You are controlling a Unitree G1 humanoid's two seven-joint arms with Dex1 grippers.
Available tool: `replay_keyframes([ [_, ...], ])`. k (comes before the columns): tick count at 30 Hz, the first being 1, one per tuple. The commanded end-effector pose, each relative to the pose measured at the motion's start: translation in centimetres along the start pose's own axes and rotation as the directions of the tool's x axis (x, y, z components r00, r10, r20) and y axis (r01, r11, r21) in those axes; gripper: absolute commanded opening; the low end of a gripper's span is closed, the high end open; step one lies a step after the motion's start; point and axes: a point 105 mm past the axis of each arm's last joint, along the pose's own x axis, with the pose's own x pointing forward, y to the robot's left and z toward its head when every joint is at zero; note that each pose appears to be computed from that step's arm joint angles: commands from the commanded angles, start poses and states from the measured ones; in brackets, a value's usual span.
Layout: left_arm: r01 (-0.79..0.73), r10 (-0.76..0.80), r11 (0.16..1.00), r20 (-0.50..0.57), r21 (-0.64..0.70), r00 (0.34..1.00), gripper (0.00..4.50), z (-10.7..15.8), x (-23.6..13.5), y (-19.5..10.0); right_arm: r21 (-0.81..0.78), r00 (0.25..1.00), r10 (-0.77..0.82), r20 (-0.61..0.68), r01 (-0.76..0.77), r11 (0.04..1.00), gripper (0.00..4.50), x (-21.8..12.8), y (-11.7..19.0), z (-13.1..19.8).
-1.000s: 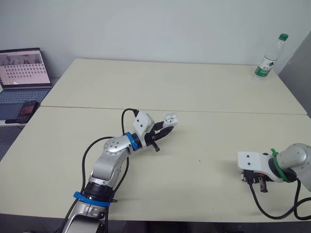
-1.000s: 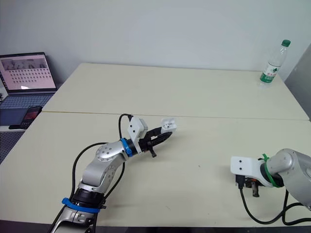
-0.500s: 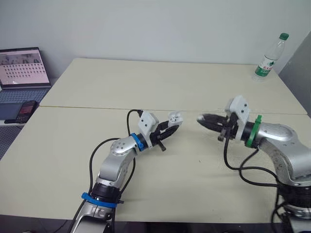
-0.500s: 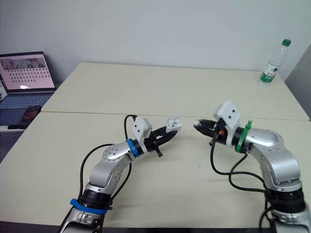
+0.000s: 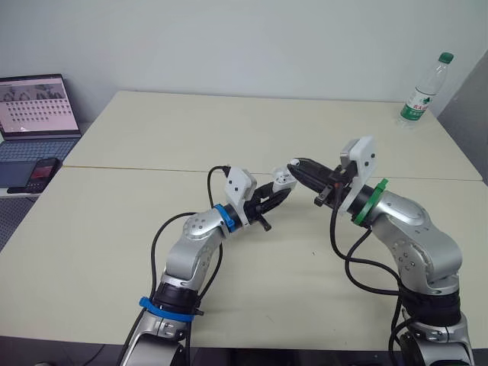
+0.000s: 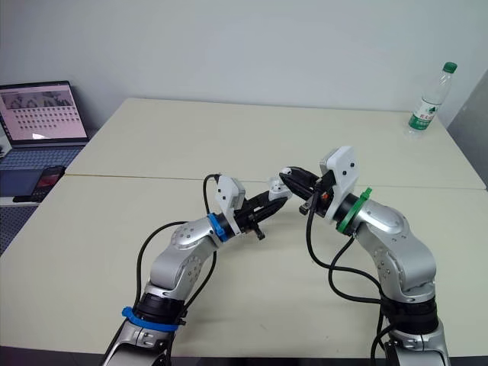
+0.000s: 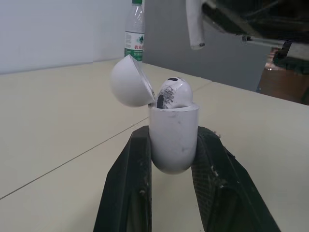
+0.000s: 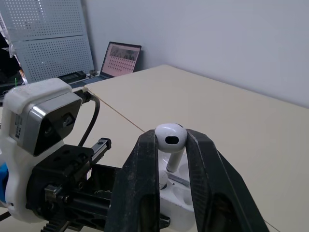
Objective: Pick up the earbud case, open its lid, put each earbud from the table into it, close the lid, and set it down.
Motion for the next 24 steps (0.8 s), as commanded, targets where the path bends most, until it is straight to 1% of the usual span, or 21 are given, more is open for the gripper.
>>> replay_keyframes([
  [1,0.019,-0.021,0.999,0.06,0.03,0.998,0.74,2.0,0.2,-0.4,-0.034,0.999,-0.01,0.038,0.012,0.999,0.53,0.0,-0.2,0.7],
  [17,0.051,-0.051,0.999,0.116,0.006,0.992,0.74,2.9,0.0,-0.9,-0.06,0.998,-0.048,-0.029,0.046,0.997,0.53,-0.3,-0.9,-1.6],
  [21,0.062,-0.063,0.998,0.111,0.017,0.992,0.74,2.8,0.0,-1.0,-0.057,0.997,-0.044,-0.062,0.04,0.998,0.53,-0.4,-0.9,-2.2],
  [23,0.059,-0.061,0.998,0.109,0.019,0.992,0.74,2.8,0.0,-0.9,-0.044,0.997,-0.037,-0.072,0.034,0.998,1.18,-0.6,-1.0,-2.2],
  [24,0.059,-0.061,0.998,0.107,0.02,0.992,0.74,2.8,-0.1,-0.9,-0.034,0.998,-0.035,-0.057,0.033,0.999,1.45,-0.6,-1.0,-1.9],
])
